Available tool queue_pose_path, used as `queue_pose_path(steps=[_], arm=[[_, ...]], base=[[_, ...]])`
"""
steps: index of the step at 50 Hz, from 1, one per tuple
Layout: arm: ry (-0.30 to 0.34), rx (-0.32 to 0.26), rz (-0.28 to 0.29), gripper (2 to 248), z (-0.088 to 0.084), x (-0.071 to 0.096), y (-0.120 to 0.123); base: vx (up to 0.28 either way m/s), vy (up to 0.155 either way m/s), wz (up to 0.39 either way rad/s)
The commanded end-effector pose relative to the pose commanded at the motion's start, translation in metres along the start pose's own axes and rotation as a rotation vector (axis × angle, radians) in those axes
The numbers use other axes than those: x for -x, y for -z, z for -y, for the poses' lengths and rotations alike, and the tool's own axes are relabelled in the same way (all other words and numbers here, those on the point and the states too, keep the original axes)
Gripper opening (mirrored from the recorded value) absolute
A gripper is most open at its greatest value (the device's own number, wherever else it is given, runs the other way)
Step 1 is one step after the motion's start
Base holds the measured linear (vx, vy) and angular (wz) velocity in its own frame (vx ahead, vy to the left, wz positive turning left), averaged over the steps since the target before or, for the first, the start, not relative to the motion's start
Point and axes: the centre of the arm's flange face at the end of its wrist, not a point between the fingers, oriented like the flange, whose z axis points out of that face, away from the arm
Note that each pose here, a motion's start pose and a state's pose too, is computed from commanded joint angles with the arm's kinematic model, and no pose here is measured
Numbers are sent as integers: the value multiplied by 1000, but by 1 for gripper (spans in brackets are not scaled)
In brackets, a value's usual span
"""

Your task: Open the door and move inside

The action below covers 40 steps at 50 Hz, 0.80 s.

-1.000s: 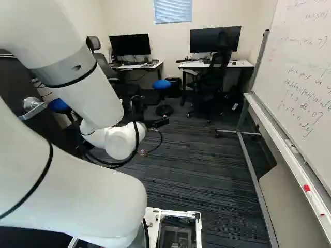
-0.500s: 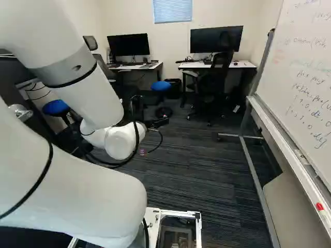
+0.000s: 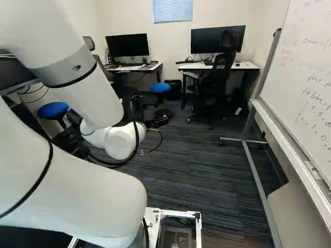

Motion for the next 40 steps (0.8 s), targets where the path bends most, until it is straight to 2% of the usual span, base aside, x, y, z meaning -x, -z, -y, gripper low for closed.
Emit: queue_pose_path(steps=[40], arm=[[0, 0, 0, 247, 0, 0, 0]], base=[[148, 6, 10]])
